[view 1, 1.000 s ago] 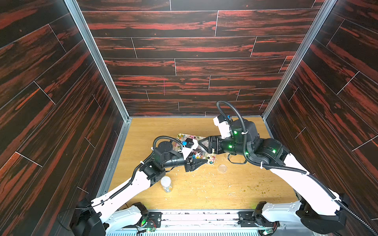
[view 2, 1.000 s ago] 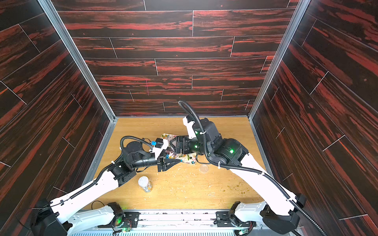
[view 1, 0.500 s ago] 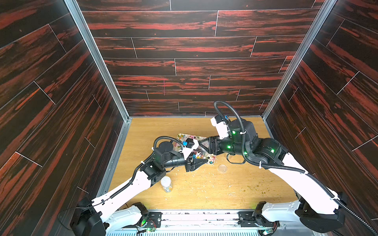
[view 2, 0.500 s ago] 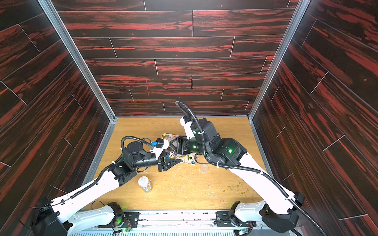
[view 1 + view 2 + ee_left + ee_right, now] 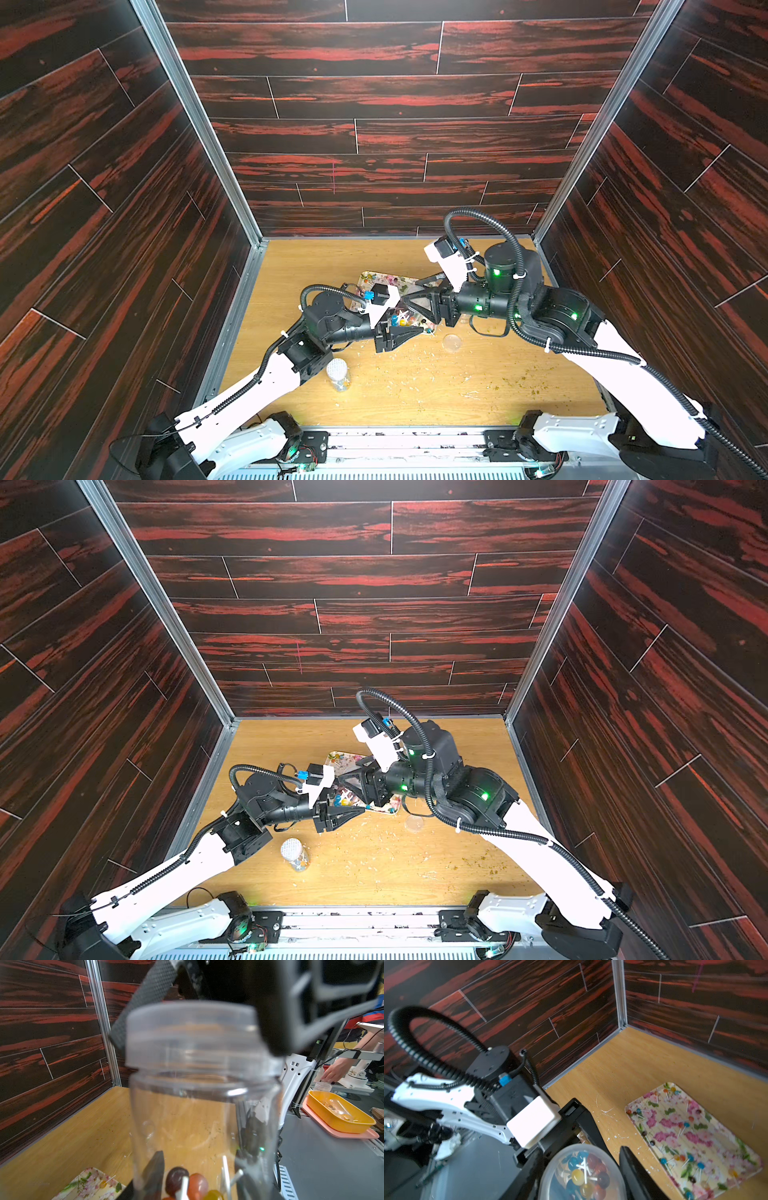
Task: Pour the candies out of the jar
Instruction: Unscrew the lid from the jar.
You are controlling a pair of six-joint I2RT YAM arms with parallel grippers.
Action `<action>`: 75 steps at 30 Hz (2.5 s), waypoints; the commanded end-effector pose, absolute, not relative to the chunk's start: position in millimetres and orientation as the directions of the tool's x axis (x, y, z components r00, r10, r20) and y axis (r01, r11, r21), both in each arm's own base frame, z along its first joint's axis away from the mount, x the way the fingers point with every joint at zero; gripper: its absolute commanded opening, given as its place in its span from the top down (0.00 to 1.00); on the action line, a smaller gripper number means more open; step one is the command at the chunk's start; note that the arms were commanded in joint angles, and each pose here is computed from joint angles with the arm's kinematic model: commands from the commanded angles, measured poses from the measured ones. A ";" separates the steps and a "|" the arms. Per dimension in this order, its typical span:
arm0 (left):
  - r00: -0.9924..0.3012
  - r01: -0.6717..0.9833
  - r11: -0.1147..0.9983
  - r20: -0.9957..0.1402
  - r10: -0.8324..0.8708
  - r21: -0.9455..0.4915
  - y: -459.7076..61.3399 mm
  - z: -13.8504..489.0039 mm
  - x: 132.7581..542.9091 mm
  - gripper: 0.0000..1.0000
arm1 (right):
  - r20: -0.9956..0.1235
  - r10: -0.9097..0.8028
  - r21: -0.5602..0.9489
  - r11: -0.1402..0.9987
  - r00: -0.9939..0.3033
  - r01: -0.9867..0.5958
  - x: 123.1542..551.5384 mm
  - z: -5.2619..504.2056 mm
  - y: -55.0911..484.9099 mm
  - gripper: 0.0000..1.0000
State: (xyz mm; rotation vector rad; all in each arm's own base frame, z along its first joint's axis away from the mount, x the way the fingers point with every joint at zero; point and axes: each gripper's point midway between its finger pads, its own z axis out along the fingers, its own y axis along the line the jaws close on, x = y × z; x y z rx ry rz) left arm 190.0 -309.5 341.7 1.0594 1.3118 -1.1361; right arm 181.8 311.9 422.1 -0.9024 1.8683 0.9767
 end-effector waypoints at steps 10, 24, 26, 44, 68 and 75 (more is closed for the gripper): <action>-0.080 0.988 0.127 -0.992 -0.101 -0.093 -301.5 368.8 182.7 0.56 | -0.934 -0.337 0.042 0.227 -0.119 -0.973 169.6 439.6 290.0 0.56; -0.083 0.984 0.147 -0.991 -0.105 -0.098 -300.7 365.1 185.8 0.56 | -0.943 -0.321 0.044 0.147 -0.090 -0.988 183.0 439.7 289.4 0.25; -0.084 0.983 0.154 -0.991 -0.102 -0.100 -300.6 363.5 187.3 0.56 | -0.950 -0.299 0.048 0.156 -0.093 -0.987 182.9 446.6 289.2 0.19; -0.061 0.969 0.235 -0.996 -0.061 -0.074 -298.2 351.9 199.9 0.56 | -0.804 0.010 0.449 0.667 -0.594 -0.595 224.4 441.1 274.1 0.09; -0.059 0.966 0.247 -0.997 -0.049 -0.070 -296.4 348.0 200.1 0.56 | -0.704 -0.005 0.513 0.688 -0.711 -0.513 215.8 405.7 310.6 0.13; -0.055 0.964 0.257 -0.997 -0.048 -0.065 -295.1 347.0 201.0 0.56 | -0.687 -0.017 0.528 0.675 -0.726 -0.516 212.4 399.0 315.1 0.18</action>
